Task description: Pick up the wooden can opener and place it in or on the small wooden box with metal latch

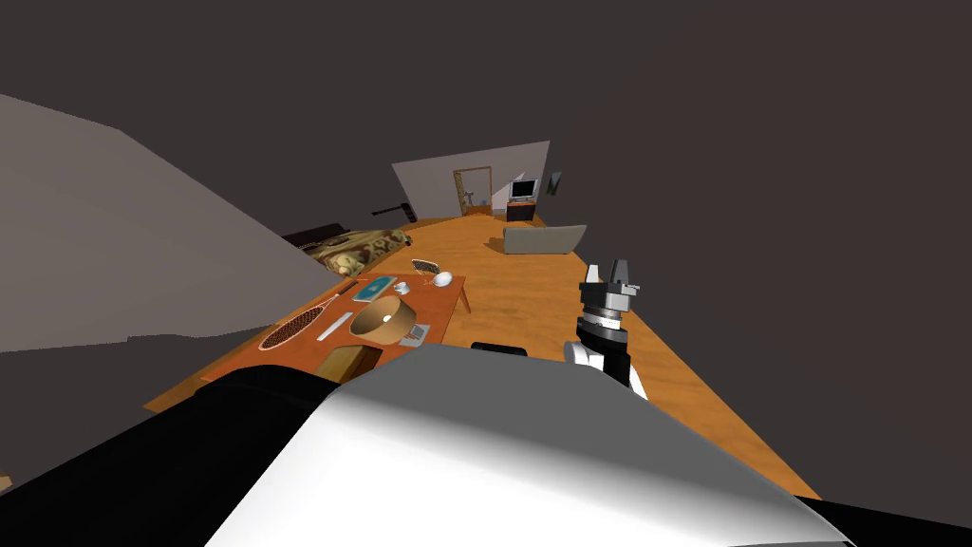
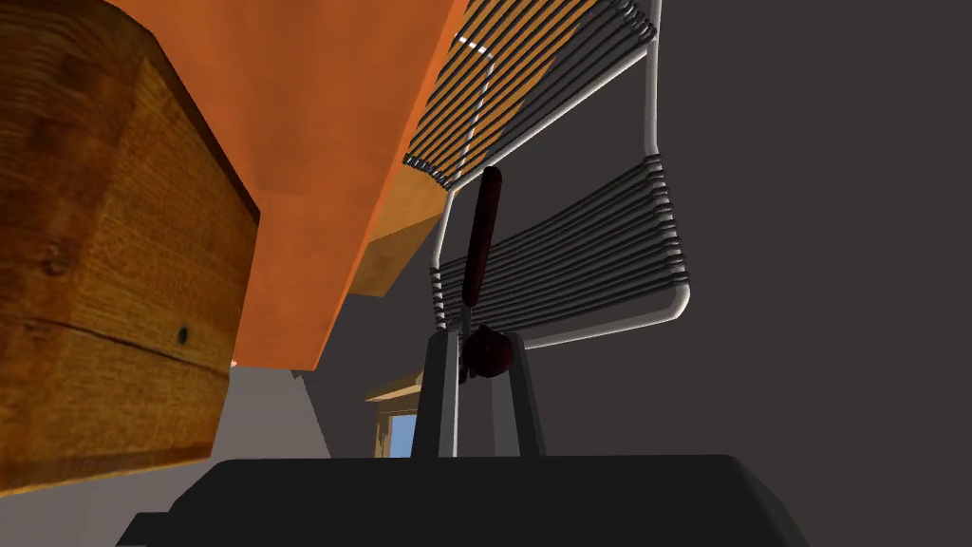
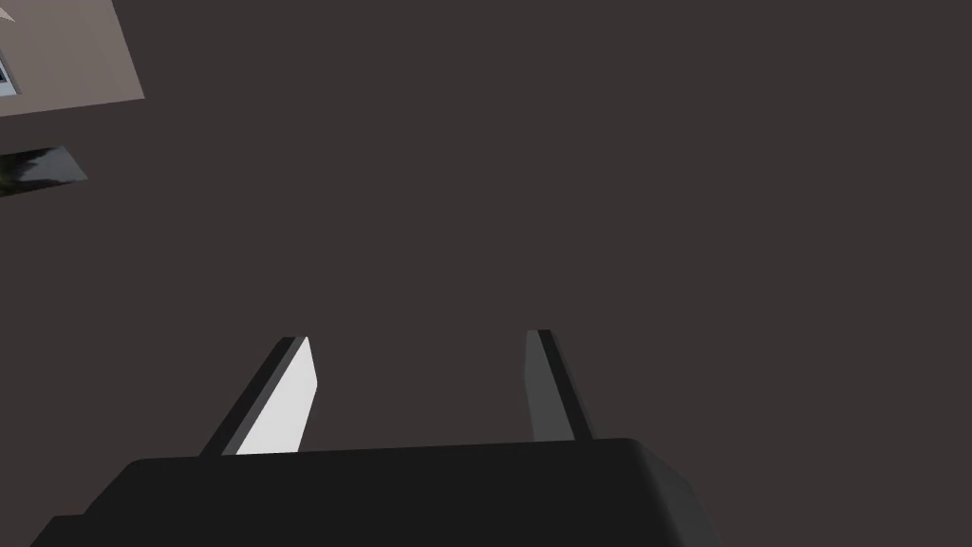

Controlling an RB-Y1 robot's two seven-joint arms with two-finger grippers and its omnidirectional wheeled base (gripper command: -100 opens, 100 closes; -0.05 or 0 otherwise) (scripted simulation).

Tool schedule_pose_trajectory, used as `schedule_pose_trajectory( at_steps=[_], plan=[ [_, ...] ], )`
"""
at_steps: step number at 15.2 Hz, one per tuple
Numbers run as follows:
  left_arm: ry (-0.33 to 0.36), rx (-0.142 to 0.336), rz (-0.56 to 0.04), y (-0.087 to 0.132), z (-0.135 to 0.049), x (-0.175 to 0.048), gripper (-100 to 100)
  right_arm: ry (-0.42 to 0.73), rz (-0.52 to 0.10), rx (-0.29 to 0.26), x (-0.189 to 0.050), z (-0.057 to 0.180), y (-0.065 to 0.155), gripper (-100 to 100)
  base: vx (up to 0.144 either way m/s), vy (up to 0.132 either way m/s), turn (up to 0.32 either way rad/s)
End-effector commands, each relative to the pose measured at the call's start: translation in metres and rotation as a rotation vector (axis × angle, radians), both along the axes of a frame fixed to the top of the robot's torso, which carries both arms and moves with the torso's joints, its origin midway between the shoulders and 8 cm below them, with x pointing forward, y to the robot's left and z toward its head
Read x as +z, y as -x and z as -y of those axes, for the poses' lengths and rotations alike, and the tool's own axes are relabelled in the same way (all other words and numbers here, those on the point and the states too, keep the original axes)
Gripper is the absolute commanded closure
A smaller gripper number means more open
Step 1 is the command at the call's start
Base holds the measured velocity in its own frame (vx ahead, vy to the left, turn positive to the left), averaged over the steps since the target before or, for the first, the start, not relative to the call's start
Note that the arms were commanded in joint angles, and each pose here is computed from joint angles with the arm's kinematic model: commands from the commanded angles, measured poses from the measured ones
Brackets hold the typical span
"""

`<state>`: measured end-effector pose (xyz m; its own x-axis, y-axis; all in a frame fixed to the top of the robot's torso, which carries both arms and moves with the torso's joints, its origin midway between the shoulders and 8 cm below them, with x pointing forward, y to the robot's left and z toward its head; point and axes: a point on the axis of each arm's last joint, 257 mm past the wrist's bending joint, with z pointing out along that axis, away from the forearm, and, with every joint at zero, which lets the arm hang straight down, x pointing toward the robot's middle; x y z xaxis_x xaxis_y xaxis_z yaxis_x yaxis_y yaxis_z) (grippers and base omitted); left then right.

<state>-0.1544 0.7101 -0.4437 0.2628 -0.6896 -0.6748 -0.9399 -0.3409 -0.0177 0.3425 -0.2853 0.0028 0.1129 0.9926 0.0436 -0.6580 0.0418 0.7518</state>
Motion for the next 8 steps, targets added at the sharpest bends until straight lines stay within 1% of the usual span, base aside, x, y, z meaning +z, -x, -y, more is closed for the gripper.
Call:
schedule_pose_trajectory(
  at_steps=[1, 2, 3, 4, 5, 6, 7, 8],
  plan=[
    [-0.045, -0.012, -0.012, 0.005, -0.011, 0.009, 100, 0.000, 0.000, 0.000, 0.000, 0.000, 0.000, 0, 0.073, -0.008, 0.077],
    [-0.050, -0.015, -0.010, 0.004, -0.012, 0.010, 100, 0.000, 0.000, 0.000, 0.000, 0.000, 0.000, 0, 0.054, -0.008, 0.038],
    [-0.083, -0.018, -0.035, 0.012, -0.020, 0.017, 100, 0.000, 0.000, 0.000, 0.000, 0.000, 0.000, 0, 0.069, -0.008, 0.066],
    [-0.102, -0.030, -0.029, 0.009, -0.024, 0.020, 100, 0.000, 0.000, 0.000, 0.000, 0.000, 0.000, 0, 0.071, -0.003, 0.068],
    [-0.126, -0.027, -0.046, 0.016, -0.030, 0.025, 100, 0.000, 0.000, 0.000, 0.000, 0.000, 0.000, 0, 0.087, 0.002, 0.094],
    [-0.147, -0.044, -0.049, 0.013, -0.034, 0.030, 100, 0.000, 0.000, 0.000, 0.000, 0.000, 0.000, 0, 0.090, 0.003, 0.075],
    [-0.153, -0.047, -0.047, 0.012, -0.035, 0.031, 100, 0.000, 0.000, 0.000, 0.000, 0.000, 0.000, 0, 0.063, 0.000, 0.026],
    [-0.181, -0.053, -0.071, 0.018, -0.042, 0.037, 100, 0.000, 0.000, 0.000, 0.000, 0.000, 0.000, 0, 0.075, -0.004, 0.049]
  ],
)
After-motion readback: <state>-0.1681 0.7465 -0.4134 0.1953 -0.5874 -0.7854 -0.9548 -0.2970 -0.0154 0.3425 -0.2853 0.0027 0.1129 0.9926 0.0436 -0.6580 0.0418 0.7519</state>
